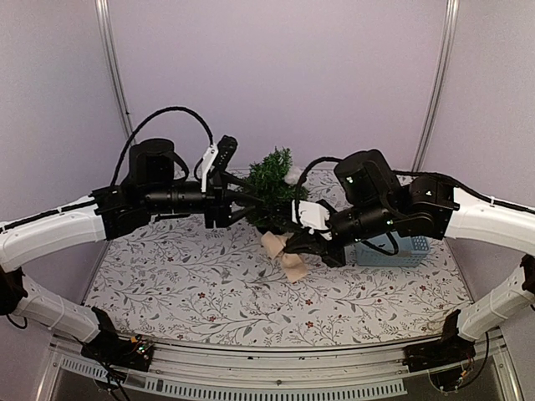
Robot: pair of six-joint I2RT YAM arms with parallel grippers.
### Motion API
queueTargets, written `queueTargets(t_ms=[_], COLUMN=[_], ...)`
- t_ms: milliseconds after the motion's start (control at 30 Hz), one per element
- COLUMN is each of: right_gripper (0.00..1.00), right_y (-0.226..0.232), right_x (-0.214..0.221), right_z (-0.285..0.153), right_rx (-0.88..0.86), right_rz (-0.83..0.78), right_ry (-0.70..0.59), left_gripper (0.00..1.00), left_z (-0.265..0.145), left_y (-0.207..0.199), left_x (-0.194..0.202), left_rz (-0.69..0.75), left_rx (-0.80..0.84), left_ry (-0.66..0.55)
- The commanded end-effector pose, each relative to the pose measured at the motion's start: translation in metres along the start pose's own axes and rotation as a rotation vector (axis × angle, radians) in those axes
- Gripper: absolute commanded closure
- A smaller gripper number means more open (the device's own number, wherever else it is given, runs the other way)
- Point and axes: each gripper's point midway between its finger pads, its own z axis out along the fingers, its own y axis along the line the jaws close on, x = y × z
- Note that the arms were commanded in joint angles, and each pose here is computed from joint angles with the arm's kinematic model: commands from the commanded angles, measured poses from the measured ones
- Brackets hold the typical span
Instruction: Decorate the small christmas tree
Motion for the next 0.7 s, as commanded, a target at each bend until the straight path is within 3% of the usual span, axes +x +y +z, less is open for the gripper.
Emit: queueTargets(t_ms=[0, 367, 667], right_gripper=[1.00, 1.00, 1.00], right_y=[0.008, -0.002, -0.007], right_x=[-0.009, -0.008, -0.020], right_z=[0.003, 0.000, -0.011], right_rx=[-0.039, 0.024, 0.062], right_rz=[-0.018, -0.028, -0.059], right_ry=[-0.018, -0.018, -0.064], left_gripper=[0.49, 0.53, 0.58], left_z=[0.011, 0.002, 0.006], left_y=[0.009, -0.049, -0.057], left_x=[-0.004, 0.045, 0.082], left_rz=[-0.033, 0.008, -0.014], left_rx=[-0.001, 0.248, 0.256], left_ry=[-0.003, 0.134, 0.254])
